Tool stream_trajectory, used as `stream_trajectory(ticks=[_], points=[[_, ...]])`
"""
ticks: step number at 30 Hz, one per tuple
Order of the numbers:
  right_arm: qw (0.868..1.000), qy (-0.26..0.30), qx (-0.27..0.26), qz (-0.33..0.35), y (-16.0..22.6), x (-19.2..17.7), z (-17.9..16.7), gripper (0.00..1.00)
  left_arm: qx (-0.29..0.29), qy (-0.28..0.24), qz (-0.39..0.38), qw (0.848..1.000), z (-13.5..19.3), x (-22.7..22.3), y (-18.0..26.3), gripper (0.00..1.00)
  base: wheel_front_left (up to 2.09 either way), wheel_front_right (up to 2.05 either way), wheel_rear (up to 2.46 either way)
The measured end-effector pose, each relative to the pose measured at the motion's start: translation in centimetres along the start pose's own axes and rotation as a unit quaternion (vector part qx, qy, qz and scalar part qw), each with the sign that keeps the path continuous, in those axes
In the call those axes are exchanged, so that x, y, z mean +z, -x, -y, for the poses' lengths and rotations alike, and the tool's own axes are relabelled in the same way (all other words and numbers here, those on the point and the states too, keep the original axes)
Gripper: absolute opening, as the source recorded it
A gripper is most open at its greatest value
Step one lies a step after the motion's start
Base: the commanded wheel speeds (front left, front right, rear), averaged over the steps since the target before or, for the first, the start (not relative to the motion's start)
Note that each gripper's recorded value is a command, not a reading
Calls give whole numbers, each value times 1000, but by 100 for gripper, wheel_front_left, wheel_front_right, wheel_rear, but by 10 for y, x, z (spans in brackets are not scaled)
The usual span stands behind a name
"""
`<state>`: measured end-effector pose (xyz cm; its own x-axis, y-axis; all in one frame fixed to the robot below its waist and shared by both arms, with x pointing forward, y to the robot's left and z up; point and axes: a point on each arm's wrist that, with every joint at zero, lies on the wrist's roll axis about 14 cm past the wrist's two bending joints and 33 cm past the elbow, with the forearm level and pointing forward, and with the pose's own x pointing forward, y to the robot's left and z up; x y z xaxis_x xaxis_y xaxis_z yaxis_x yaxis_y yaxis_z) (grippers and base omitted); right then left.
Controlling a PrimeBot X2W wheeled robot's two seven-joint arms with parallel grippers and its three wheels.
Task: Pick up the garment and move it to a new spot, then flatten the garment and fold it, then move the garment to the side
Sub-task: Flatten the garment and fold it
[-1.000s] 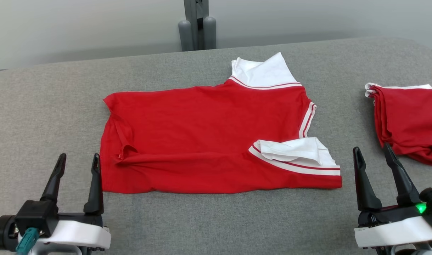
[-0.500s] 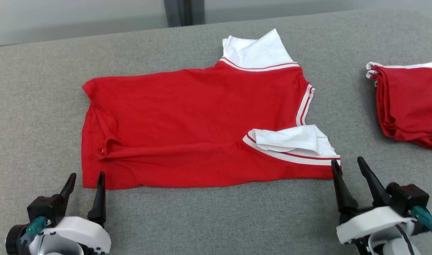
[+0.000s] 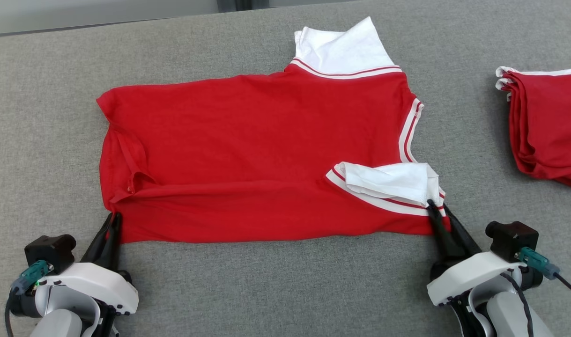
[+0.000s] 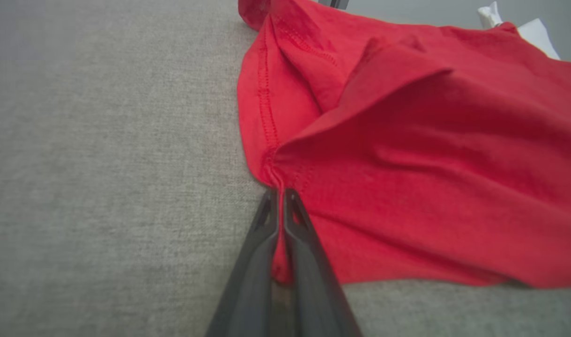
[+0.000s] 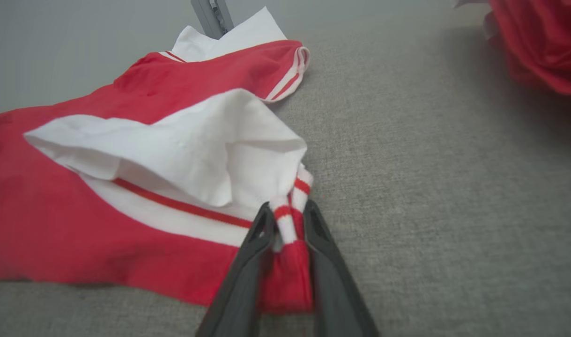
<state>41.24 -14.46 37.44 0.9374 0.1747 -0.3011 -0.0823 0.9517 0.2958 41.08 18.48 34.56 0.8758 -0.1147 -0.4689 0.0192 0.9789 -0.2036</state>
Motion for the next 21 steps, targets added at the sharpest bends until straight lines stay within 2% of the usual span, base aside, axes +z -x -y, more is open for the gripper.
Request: stream_trajectory(ticks=[9,21], points=[[1000,-21,-3,15,4,10,7,0,-3,5,2,1000,-4,2,13,0,0,0,0],[998,-52,-18,-26,52,-8,7,0,20,16,-28,999,-13,-12,65,0,0,0,0]])
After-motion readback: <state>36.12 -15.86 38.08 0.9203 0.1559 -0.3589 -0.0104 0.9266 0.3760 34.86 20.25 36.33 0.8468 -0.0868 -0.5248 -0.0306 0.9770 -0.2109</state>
